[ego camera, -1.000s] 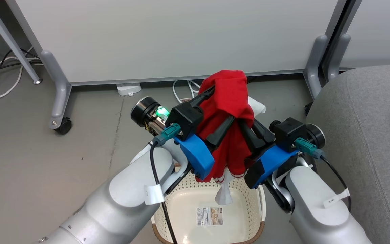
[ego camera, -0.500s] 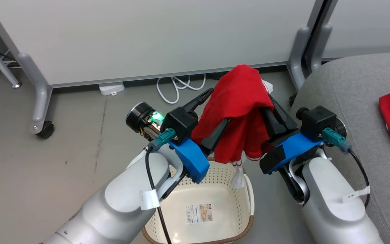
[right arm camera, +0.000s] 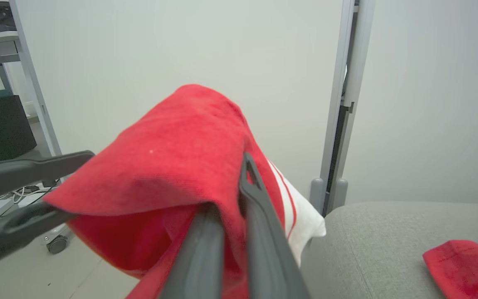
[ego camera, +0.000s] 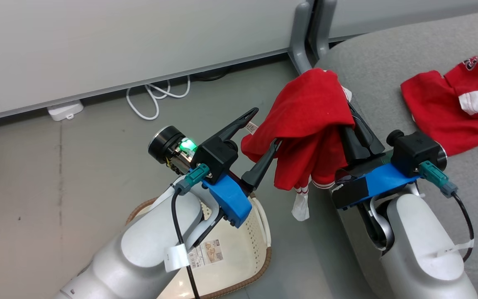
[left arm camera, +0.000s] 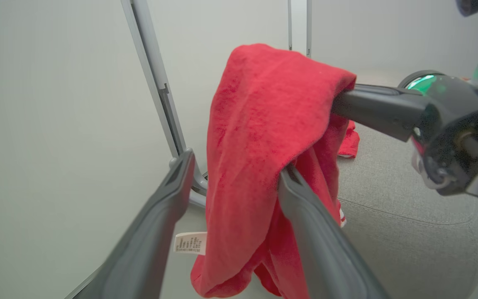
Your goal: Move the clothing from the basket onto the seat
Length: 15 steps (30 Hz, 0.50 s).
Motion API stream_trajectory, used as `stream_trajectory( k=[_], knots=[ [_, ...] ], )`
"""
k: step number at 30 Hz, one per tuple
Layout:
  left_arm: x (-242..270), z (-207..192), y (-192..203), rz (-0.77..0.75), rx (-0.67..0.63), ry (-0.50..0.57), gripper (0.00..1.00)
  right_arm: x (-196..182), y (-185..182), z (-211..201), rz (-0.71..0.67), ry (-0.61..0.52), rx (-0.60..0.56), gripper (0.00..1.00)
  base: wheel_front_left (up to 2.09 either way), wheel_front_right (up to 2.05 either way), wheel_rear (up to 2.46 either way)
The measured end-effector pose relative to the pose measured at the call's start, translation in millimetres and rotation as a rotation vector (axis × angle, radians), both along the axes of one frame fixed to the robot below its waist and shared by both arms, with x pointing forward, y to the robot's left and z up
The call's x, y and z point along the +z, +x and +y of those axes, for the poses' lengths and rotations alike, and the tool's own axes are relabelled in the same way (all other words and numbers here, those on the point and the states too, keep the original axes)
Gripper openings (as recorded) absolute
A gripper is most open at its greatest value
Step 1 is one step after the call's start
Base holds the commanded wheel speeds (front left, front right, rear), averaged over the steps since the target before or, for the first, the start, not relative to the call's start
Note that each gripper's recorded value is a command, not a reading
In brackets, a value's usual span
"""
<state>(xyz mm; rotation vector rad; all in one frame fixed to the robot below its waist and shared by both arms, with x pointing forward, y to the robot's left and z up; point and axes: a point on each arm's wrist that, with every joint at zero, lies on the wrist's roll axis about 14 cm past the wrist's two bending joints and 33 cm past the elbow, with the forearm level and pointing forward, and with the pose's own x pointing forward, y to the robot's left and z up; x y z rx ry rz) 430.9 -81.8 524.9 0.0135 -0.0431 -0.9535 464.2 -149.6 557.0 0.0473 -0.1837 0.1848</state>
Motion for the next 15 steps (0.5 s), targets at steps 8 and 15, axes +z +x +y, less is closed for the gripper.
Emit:
stream_trajectory(
  k=[8, 15],
  knots=[
    [-8, -36, -7, 0.013, -0.107, -0.018, 1.00, -1, -23, -55, -0.009, -0.020, -0.152, 0.00, 0.00, 0.00, 0.00],
    [-10, -68, -19, 0.016, -0.204, -0.037, 1.00, -4, -53, -95, 0.000, -0.035, -0.274, 0.00, 0.00, 0.00, 0.00]
  ],
)
